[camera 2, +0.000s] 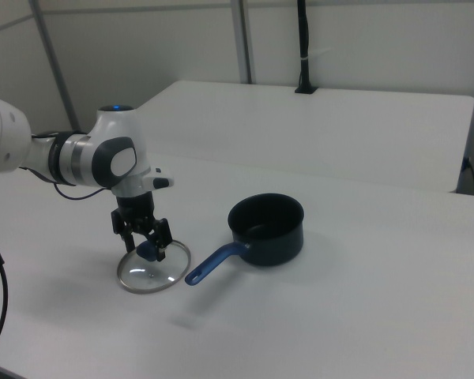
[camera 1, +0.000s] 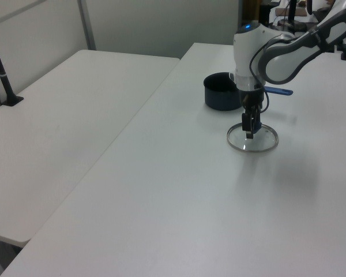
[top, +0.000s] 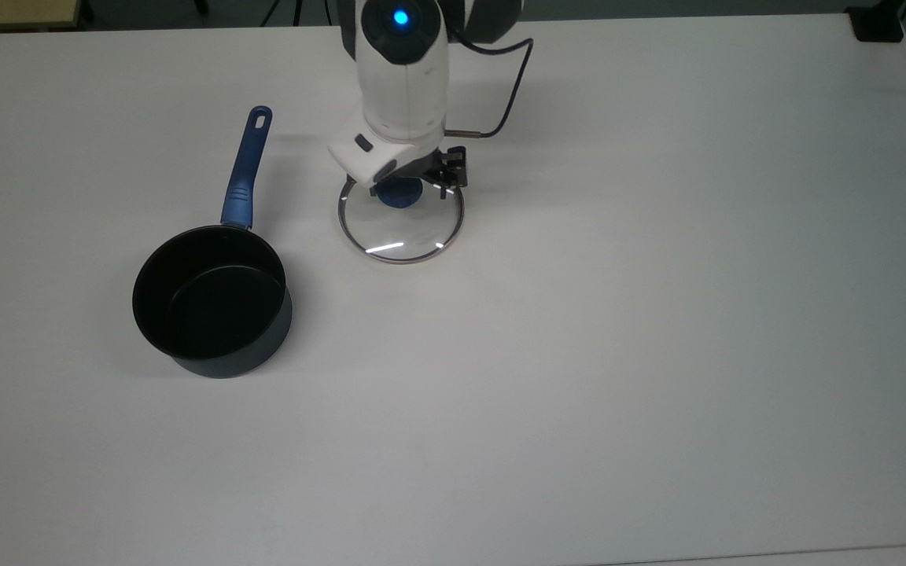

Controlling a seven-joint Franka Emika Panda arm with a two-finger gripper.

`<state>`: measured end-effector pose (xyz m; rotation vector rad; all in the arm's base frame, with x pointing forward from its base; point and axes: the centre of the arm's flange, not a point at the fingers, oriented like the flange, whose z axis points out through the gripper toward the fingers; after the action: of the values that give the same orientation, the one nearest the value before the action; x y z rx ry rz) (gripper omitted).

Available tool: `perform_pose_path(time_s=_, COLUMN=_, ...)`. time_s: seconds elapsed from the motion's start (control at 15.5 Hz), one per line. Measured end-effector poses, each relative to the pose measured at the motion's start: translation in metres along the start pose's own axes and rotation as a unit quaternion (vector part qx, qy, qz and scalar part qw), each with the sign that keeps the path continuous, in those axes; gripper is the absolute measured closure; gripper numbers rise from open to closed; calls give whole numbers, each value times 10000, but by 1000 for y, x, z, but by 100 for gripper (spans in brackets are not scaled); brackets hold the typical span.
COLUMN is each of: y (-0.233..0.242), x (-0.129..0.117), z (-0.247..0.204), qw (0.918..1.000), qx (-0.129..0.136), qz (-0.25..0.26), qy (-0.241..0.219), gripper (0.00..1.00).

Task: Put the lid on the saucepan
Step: 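Lift the glass lid and carry it over the black saucepan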

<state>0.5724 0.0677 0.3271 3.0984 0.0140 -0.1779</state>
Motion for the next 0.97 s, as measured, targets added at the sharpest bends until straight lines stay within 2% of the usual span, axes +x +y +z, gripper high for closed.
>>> perform_pose_path(time_s=0.06, y=-3, x=0, z=2, qw=10000, qx=0, qz=41, qy=-19, gripper=4)
perform_pose_path(time_s=0.26, y=-3, x=2, z=-2, qw=9995, qx=10, qz=307, qy=30, gripper=37)
perform_pose_path(time_s=0.45, y=0, x=3, z=-29, qw=9994, qx=-17, qz=356, qy=8, gripper=44)
perform_pose_path(time_s=0.52, y=0, x=3, z=-45, qw=9995, qx=-31, qz=308, qy=14, gripper=44)
perform_pose_path(time_s=0.71, y=-12, x=-1, z=-118, qw=9998, qx=-55, qz=-117, qy=180, gripper=56)
perform_pose_path(time_s=0.84, y=-5, x=2, z=-184, qw=9981, qx=16, qz=-140, qy=594, gripper=56)
perform_pose_path(time_s=0.9, y=10, x=6, z=-204, qw=9969, qx=72, qz=-40, qy=782, gripper=56)
perform_pose_path(time_s=0.97, y=44, x=13, z=-223, qw=9950, qx=112, qz=107, qy=982, gripper=56)
